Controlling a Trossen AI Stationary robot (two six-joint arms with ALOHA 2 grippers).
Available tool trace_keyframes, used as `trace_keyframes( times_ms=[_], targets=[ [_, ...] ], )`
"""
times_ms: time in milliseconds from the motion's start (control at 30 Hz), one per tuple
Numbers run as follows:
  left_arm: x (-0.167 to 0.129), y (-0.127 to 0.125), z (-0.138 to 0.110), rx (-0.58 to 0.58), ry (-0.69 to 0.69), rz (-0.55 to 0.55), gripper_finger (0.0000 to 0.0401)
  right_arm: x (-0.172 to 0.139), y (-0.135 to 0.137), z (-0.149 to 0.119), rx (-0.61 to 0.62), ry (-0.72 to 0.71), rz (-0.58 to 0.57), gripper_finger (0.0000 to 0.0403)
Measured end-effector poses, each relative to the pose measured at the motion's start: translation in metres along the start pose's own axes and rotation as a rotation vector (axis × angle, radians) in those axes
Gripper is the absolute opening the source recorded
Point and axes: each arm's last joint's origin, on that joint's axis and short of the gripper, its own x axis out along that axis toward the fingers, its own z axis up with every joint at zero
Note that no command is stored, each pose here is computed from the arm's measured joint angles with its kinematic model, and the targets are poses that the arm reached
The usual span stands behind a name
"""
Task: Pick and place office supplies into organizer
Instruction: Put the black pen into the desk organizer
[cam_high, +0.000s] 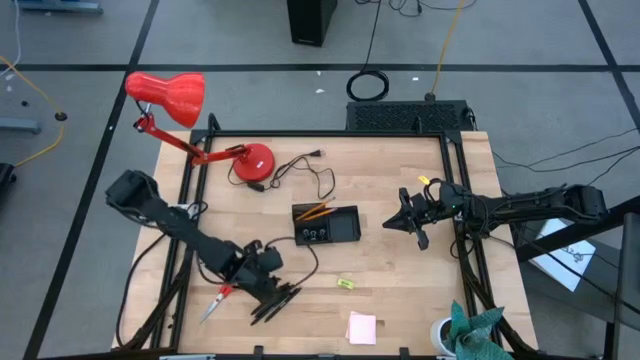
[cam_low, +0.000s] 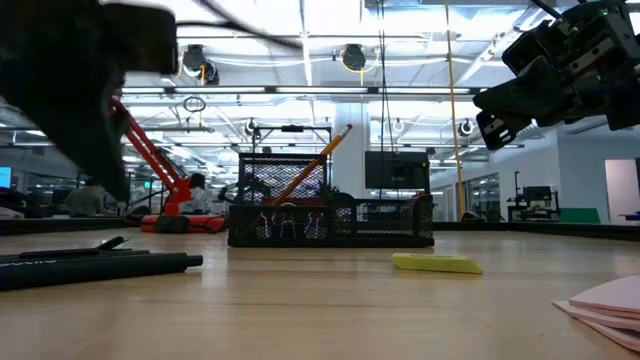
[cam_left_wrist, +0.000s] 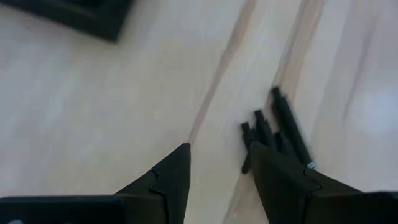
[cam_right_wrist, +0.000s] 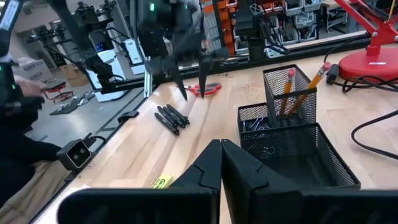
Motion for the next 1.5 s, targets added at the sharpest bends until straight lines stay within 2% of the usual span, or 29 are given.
trace_keyframes(
  times_ms=[233,567,867,1033,1300,1400,1500],
  targets=[
    [0.027,-0.010,-0.006,0.027,0.025,-0.041,0.0172,0.000,0.000,0.000,0.004,0.002,0.000,0.0004],
    [0.031,0.001,-0.005,-0.012,0.069,0.034,0.0172,0.000,0.000,0.000,-0.003,0.002,-0.001,0.0004],
    [0.028,0.015,-0.008,-0.024,0.060,0.214,0.0172,0.000,0.000,0.000,-0.002,0.002,-0.001,0.0004],
    [0.026,0.019,-0.001,-0.029,0.035,0.212,0.0172,0.000,0.000,0.000,-0.002,0.002,-0.001,0.0004],
    [0.004,0.003,0.028,0.005,0.007,0.172,0.0172,0.000,0.000,0.000,-0.002,0.002,-0.001,0.0004],
    [-0.007,-0.004,0.037,-0.092,0.023,0.160,0.0172,0.000,0.000,0.000,-0.003,0.002,-0.001,0.0004],
    [-0.014,-0.008,0.040,-0.246,0.036,0.174,0.0172,0.000,0.000,0.000,-0.003,0.002,-0.001,0.0004]
  ],
)
